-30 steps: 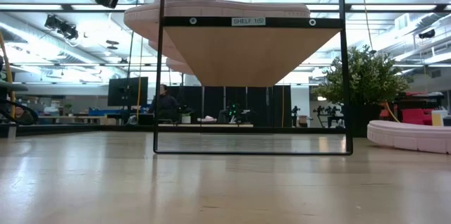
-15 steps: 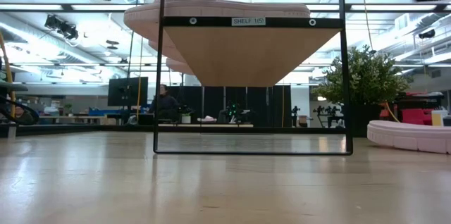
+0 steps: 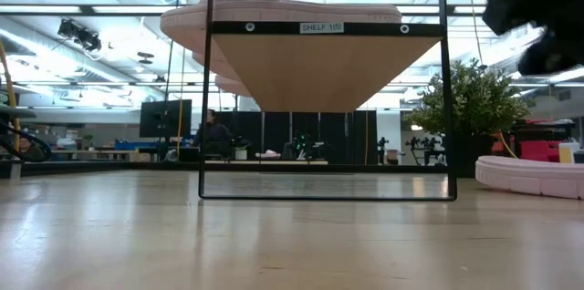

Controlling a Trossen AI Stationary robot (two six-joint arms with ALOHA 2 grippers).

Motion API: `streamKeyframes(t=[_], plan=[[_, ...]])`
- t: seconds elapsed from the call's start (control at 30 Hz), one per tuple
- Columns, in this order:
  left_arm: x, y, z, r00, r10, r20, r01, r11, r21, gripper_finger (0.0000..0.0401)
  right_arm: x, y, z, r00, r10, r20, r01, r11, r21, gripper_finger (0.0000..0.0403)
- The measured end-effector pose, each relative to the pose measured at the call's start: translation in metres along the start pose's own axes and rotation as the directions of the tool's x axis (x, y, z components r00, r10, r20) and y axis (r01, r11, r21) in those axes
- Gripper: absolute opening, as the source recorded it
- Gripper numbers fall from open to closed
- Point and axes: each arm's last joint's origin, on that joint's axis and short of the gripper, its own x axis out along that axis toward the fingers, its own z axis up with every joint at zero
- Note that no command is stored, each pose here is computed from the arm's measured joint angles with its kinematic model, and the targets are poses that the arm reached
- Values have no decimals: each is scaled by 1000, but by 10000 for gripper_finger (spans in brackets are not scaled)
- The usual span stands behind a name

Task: Pick and place slides into the shelf
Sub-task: Put the pink slipper on the shelf

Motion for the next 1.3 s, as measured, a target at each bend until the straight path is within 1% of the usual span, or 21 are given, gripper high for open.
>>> streamKeyframes(t=[0.1, 0.17, 0.27, 0.37, 0.53, 0.63, 0.73, 0.83, 1.03, 1.2, 1.3], plan=[[0, 0, 0, 1000, 1, 4, -1, 1000, 0, 259, 5, -14, -12, 994, 94, 49, -94, 996, 4, 79], [0, 0, 1, 1000, 4, 12, -4, 1000, 0, 260, 9, -22, -20, 990, 124, 66, -124, 992, -2, 79], [0, 0, 1, 1000, 5, 14, -5, 1000, 0, 259, 16, -27, -26, 985, 161, 67, -158, 986, -48, 79], [1, 1, 2, 1000, 7, 19, -7, 1000, -4, 257, 22, -30, -27, 985, 161, 60, -155, 984, -87, 85], [1, 1, 2, 1000, 7, 20, -7, 1000, -5, 259, 27, -29, -19, 985, 162, 62, -146, 966, -212, 117], [1, 1, 2, 1000, 7, 20, -7, 1000, -5, 260, 32, -30, -16, 989, 147, 30, -135, 959, -248, 139], [1, 1, 2, 1000, 7, 19, -7, 1000, -4, 257, 37, -30, -14, 989, 149, -12, -147, 948, -284, 154], [1, 1, 2, 1000, 7, 19, -7, 1000, -4, 255, 42, -31, -11, 987, 151, -53, -160, 948, -275, 159], [1, 1, 2, 1000, 7, 19, -7, 1000, -4, 256, 51, -33, -7, 987, 124, -107, -145, 963, -226, 169], [1, 1, 2, 1000, 7, 19, -7, 1000, -4, 251, 56, -33, -5, 974, 160, -158, -190, 961, -203, 185], [1, 1, 2, 1000, 7, 18, -7, 1000, -4, 250, 57, -33, -6, 967, 186, -175, -219, 956, -194, 186]])
